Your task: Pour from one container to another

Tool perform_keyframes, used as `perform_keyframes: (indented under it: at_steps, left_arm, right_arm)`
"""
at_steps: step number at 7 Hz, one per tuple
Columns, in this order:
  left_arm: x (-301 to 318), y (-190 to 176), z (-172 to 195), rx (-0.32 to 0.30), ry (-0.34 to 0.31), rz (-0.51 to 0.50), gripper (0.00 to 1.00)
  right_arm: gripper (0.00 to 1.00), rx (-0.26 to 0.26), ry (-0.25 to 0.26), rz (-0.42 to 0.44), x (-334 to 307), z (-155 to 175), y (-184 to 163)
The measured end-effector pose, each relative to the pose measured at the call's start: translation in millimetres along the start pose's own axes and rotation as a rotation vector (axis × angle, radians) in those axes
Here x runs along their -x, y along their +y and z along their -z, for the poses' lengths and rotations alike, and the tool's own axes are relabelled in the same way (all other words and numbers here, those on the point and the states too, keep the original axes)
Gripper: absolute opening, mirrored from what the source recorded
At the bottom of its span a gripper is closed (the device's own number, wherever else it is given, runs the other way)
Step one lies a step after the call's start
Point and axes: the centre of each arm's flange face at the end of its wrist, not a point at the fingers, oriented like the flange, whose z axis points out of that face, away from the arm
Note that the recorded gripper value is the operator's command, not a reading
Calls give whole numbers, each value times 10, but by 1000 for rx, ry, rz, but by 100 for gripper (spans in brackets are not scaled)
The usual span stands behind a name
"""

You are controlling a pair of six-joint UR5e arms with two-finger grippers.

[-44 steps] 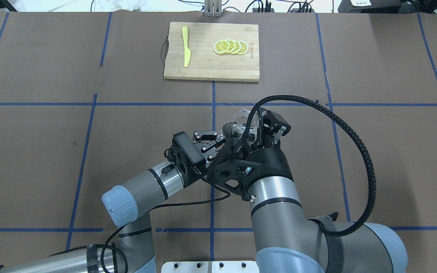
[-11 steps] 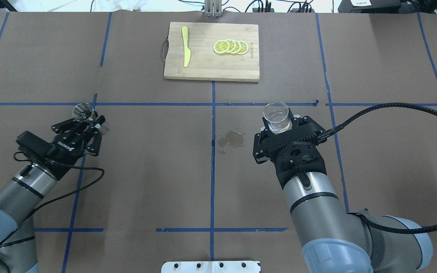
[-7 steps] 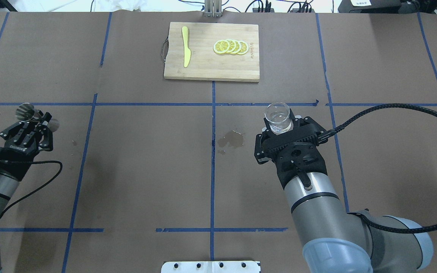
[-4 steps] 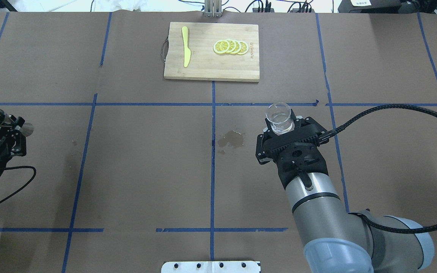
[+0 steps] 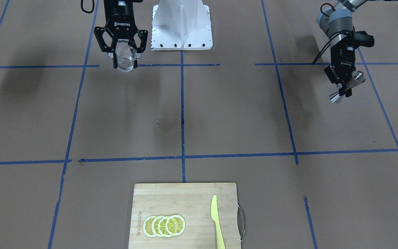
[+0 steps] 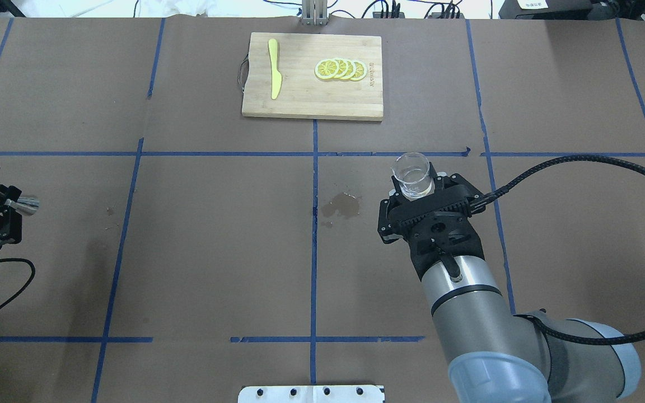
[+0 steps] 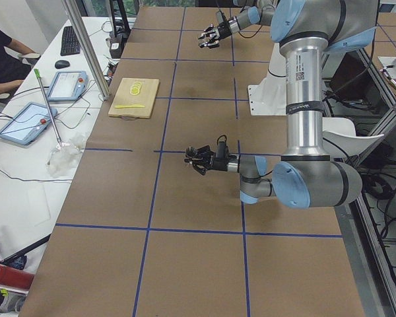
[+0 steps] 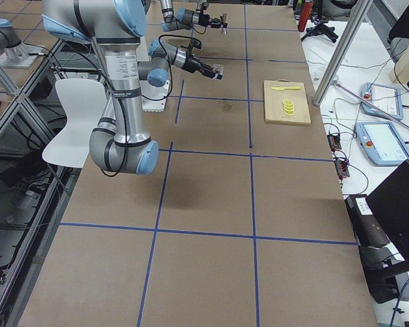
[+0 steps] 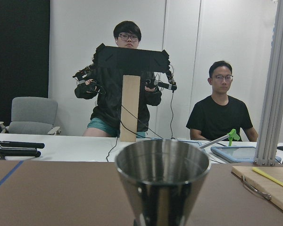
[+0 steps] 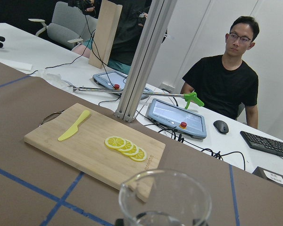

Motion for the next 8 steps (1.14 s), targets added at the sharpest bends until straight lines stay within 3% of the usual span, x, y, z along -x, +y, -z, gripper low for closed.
perform_keyframes:
  at_steps: [3,5,8]
  left_arm:
    - [80,276,211,13,-27,-94,0]
    - [-7,255,221,22,-15,-198,0]
    - [-199,280,201,54,16,-259,0]
  right_arm:
    - [0,-1,-1,-3,0,4,-8]
    - [0,0,-1,-9,-6,6,-6]
    - [0,3,3,-18,-27,-4,38]
